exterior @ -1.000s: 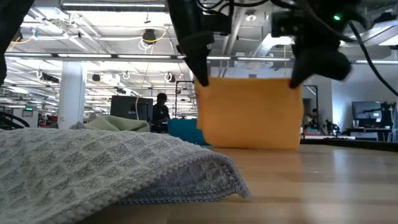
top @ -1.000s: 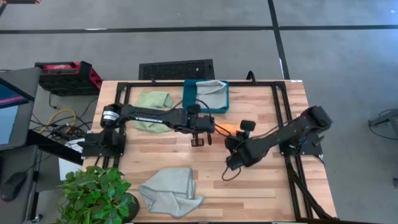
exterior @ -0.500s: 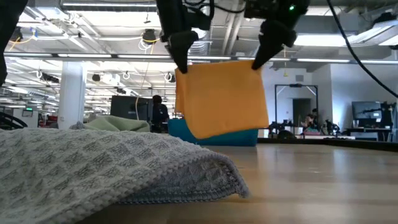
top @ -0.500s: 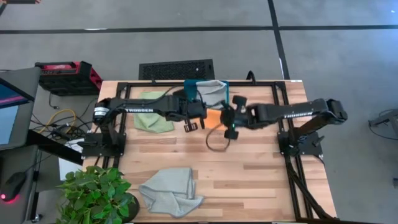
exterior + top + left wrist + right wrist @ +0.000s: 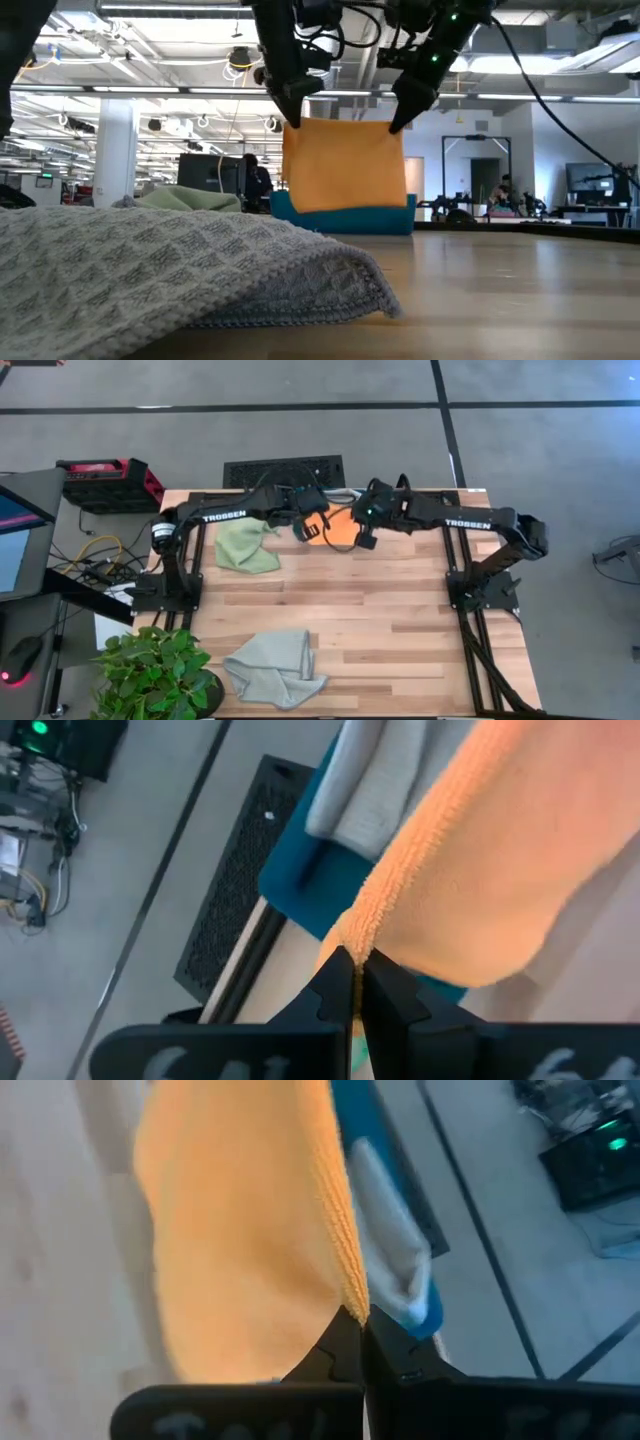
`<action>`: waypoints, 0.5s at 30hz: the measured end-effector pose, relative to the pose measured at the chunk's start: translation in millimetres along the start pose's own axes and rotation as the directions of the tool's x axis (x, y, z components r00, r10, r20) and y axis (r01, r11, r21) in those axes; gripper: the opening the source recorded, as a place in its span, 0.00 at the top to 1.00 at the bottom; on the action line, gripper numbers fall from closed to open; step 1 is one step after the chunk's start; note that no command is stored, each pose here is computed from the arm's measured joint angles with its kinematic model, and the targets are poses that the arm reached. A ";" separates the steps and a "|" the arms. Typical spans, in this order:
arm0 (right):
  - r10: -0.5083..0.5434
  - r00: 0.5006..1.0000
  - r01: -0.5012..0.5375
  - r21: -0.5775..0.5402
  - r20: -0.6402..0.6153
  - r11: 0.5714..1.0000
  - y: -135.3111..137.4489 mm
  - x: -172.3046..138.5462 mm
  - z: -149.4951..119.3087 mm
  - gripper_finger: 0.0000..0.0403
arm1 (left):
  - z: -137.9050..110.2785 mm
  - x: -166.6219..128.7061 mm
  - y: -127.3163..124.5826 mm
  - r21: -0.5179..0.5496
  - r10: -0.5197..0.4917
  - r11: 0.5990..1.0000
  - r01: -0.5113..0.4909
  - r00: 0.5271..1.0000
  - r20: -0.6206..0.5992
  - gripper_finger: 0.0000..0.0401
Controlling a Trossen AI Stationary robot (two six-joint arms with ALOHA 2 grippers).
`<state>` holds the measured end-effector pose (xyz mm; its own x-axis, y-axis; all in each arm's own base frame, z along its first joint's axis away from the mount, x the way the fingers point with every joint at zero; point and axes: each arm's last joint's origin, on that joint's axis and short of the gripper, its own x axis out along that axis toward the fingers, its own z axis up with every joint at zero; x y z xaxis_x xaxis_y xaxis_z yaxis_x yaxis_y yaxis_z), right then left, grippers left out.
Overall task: Fold microfiber towels
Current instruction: Put the folded orange towel into the blue bin
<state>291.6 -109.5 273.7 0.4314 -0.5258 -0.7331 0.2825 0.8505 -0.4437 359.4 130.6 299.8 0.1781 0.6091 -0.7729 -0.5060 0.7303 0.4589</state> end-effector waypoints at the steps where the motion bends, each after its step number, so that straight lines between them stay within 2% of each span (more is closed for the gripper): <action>1: -0.008 1.000 0.008 0.005 0.002 1.000 -4.0 2.7 0.0 0.98 | 1.1 2.3 3.8 -0.008 0.005 1.000 -0.005 1.000 0.005 1.00; 5: -0.030 1.000 0.030 0.053 0.007 0.998 -22.7 8.1 -3.4 0.98 | 4.1 13.8 19.4 -0.039 -0.032 0.999 0.032 0.999 0.011 1.00; 8: -0.002 1.000 0.004 0.059 -0.021 0.998 -30.5 15.5 -9.9 0.98 | 6.9 26.3 24.6 -0.062 -0.045 0.997 0.046 0.999 0.017 1.00; 15: -0.027 0.999 0.029 0.058 -0.035 0.998 -40.2 40.0 -11.2 0.98 | 10.0 54.0 27.0 -0.022 -0.034 0.999 0.034 0.999 -0.003 1.00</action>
<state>287.9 -164.6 256.4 0.3933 -0.5475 -0.7386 0.3437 0.8327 -0.4342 363.8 186.3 274.8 0.1927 0.5826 -0.7896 -0.5177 0.7439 0.4225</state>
